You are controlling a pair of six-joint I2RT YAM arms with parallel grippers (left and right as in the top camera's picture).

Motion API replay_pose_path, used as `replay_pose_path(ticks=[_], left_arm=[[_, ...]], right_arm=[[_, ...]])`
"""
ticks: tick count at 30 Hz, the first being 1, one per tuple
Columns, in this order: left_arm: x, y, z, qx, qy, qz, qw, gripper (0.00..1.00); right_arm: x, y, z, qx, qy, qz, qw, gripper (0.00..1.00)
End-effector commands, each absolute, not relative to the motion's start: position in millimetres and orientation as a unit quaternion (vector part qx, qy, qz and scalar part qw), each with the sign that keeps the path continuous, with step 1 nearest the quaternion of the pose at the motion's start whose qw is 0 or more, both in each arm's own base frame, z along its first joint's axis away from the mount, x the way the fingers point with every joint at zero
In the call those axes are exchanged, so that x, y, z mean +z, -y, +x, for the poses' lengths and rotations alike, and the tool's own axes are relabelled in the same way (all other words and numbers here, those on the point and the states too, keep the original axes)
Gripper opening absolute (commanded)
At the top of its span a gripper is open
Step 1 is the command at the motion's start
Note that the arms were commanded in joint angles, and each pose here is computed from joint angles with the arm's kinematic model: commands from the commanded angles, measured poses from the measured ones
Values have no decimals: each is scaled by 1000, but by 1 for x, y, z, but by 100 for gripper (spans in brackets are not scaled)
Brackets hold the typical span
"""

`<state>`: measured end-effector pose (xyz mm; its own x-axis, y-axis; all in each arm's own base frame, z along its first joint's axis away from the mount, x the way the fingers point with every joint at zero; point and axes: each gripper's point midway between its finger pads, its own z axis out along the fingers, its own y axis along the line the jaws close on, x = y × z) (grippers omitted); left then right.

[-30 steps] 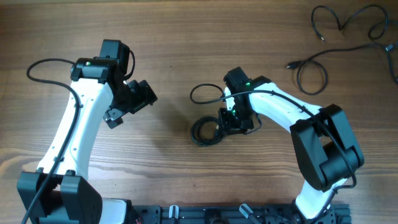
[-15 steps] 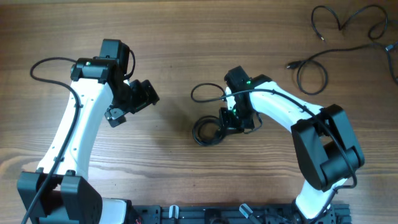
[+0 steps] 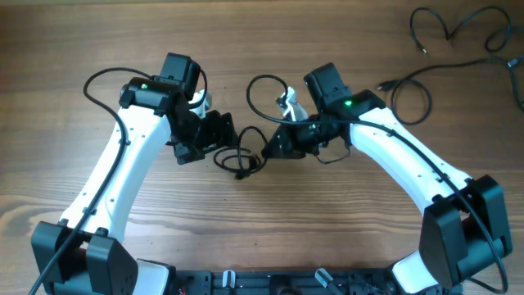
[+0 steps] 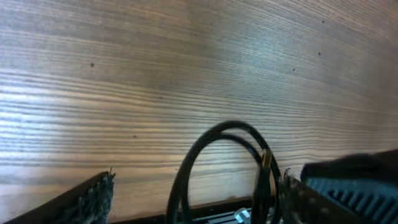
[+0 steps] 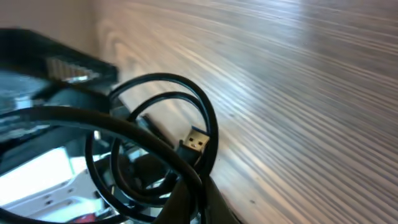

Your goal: Untangle cables

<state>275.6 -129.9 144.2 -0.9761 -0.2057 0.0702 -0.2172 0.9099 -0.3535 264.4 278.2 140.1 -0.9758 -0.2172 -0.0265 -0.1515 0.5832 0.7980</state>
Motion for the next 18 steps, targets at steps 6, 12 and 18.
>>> replay_pose_path(ticks=[6, 12, 18], left_arm=[[145, 140, 262, 204, 967, 139, 58, 61], [142, 135, 264, 187, 971, 140, 51, 23], [134, 110, 269, 118, 982, 145, 25, 20]], right_arm=[[179, -297, 271, -517, 847, 120, 19, 4], [172, -293, 276, -498, 860, 114, 9, 4], [138, -267, 280, -396, 916, 70, 5, 4]])
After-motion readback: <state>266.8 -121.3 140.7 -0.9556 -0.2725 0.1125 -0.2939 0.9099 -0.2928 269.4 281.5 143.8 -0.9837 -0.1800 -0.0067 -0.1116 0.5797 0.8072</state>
